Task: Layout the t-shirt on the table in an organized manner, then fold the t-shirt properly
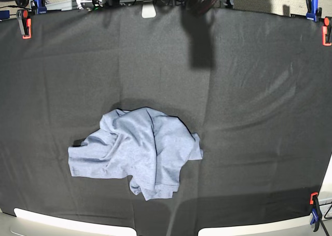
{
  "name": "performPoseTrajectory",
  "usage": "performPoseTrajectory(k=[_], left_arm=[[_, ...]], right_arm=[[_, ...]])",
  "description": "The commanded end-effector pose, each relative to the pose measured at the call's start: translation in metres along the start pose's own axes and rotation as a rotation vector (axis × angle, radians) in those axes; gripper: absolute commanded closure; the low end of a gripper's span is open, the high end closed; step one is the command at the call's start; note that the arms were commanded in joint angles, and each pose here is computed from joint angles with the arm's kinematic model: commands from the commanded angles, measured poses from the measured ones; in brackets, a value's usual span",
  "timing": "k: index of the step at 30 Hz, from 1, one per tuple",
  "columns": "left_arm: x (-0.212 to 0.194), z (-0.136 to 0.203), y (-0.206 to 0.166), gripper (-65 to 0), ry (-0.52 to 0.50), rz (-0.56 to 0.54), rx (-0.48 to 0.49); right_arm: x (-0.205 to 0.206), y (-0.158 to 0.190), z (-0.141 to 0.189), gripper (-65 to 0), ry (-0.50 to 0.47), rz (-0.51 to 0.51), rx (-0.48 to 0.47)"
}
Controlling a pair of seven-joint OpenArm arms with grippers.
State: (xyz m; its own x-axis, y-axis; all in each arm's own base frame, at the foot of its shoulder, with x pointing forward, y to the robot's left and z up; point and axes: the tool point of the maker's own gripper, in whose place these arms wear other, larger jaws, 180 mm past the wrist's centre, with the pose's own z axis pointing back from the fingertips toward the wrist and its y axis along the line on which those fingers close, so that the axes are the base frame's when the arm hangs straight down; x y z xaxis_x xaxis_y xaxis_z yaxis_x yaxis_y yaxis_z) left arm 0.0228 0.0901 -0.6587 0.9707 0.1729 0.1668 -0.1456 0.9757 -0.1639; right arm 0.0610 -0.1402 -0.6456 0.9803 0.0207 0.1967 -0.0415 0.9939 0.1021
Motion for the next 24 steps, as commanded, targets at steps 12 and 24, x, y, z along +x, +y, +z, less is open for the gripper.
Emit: performPoseTrajectory(k=[12,24], left_arm=[[-0.001,0.0,-0.002,-14.2,-0.005,-0.001,0.0],[0.0,0.0,-0.002,-14.2,-0.009,-0.002,0.0]], right_arm=[[-0.026,0.054,-0.006,-15.9,0.064,0.085,0.085],[-0.056,0.056,0.0,-15.9,0.09,0.082,0.089]])
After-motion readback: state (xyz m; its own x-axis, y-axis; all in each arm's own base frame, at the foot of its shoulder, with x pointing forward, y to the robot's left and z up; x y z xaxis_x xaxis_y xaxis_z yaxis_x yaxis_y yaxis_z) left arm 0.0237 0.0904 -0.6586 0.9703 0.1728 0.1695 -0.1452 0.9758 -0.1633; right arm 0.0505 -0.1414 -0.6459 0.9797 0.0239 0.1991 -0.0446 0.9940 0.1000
